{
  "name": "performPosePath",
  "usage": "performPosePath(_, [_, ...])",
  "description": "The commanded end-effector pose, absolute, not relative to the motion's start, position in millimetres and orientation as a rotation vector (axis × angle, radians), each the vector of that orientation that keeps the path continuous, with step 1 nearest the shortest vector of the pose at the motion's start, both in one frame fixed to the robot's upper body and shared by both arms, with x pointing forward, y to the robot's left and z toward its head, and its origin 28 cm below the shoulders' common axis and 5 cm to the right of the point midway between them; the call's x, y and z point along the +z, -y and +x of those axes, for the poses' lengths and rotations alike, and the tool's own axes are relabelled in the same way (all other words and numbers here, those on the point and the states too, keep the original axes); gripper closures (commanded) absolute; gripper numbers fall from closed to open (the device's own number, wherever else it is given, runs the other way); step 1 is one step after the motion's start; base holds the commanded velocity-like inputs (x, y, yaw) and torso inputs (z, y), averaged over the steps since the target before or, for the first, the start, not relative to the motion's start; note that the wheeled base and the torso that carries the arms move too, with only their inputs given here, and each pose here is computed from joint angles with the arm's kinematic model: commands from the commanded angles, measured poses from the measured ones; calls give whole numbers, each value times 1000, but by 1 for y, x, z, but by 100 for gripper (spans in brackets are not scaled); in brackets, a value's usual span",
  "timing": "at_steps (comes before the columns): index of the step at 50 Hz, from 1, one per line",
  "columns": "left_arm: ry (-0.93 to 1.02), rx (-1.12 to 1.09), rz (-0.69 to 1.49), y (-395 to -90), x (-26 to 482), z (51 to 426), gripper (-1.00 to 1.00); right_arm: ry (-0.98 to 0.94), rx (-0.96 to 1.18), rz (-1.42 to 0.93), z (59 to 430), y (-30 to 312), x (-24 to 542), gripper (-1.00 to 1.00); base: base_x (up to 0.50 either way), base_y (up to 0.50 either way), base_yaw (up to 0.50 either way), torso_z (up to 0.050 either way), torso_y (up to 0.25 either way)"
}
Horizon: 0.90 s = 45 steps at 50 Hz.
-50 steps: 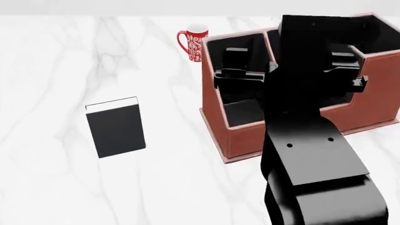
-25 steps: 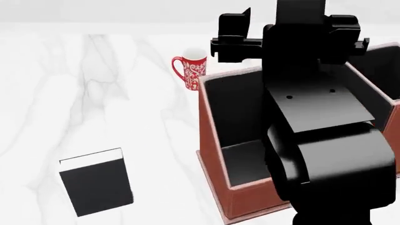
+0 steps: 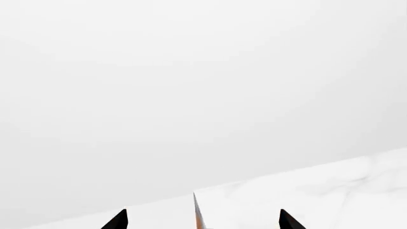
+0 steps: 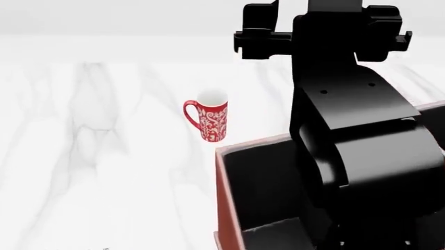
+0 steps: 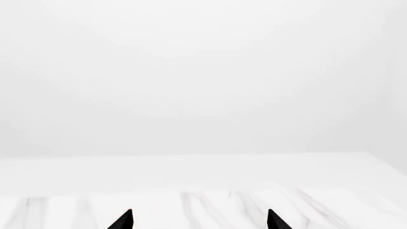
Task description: Pick up the book and place it in the right compartment of the caddy.
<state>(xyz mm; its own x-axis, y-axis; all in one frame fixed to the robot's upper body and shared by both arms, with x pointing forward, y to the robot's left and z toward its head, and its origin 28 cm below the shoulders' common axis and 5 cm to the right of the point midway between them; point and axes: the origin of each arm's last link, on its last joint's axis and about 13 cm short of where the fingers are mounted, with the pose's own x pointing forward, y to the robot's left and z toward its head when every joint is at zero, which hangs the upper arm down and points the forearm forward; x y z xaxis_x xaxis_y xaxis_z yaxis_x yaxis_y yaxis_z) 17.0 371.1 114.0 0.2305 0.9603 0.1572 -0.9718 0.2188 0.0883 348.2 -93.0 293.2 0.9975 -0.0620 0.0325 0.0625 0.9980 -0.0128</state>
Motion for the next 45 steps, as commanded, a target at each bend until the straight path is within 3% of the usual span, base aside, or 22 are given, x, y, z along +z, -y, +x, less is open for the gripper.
performPosePath(1, [73,1343,182,-372,113,15,-100,28,-56,-12,348,92,294,-100,500,0,0,0,10])
performPosePath(11, [73,1346,184,-372,113,14,-100,25,-61,-29,348,91,295,-100,500,0,0,0,1])
performPosePath(27, [76,1339,185,-371,114,18,-100,22,37,-151,335,79,299,-100,0,0,0,0,1])
performPosePath(29, [75,1340,186,-370,114,17,-100,-14,181,-133,328,76,302,-100,0,0,0,0,0])
performPosePath(30, [74,1340,187,-371,114,17,-100,-95,412,-190,316,68,302,-100,0,0,0,0,0])
performPosePath(31, [74,1339,187,-371,113,18,-100,-126,459,-182,313,67,302,-100,0,0,0,0,0])
performPosePath(32, [67,1330,183,-370,111,19,-100,-155,705,-351,293,75,287,-100,0,0,0,0,0])
performPosePath(33, [67,1331,183,-370,111,19,-100,-142,979,-494,272,56,280,-100,0,0,0,0,0])
performPosePath(45, [66,1326,181,-370,111,20,-100,-117,1102,-552,262,53,272,-100,0,0,0,0,0])
